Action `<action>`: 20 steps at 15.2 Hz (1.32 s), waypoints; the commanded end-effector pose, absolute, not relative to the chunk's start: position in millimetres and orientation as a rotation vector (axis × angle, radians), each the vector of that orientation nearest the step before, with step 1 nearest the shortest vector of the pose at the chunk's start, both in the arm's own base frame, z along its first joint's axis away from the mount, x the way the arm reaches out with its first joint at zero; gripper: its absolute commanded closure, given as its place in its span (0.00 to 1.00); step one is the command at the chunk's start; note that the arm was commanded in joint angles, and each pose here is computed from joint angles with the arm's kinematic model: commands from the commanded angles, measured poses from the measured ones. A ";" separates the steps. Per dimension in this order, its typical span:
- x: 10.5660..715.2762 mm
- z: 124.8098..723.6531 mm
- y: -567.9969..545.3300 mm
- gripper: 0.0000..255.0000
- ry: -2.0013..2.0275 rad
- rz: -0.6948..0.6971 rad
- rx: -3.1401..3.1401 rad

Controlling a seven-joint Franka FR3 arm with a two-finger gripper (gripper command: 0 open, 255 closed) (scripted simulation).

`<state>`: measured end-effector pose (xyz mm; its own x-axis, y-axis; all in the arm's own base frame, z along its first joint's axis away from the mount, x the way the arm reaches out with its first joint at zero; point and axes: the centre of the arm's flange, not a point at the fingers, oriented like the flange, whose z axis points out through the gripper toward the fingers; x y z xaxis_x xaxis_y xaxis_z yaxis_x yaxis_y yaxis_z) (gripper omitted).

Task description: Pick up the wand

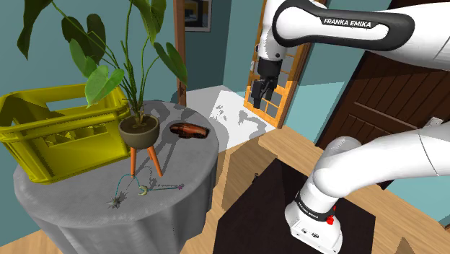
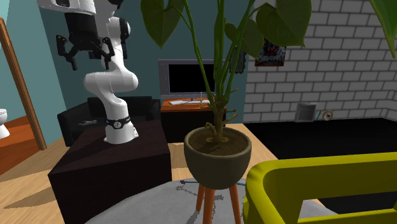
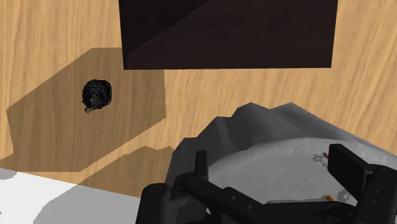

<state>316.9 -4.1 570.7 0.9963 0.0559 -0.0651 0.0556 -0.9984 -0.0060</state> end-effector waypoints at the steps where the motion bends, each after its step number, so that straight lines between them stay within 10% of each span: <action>1: 316.9 570.7 -4.1 0.00 -0.087 0.102 -3.135; 20: 465.2 413.1 119.3 0.00 -0.542 0.148 -2.997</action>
<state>455.2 111.0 421.2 0.9380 0.3374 -0.0797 0.3290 -0.9388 -0.1019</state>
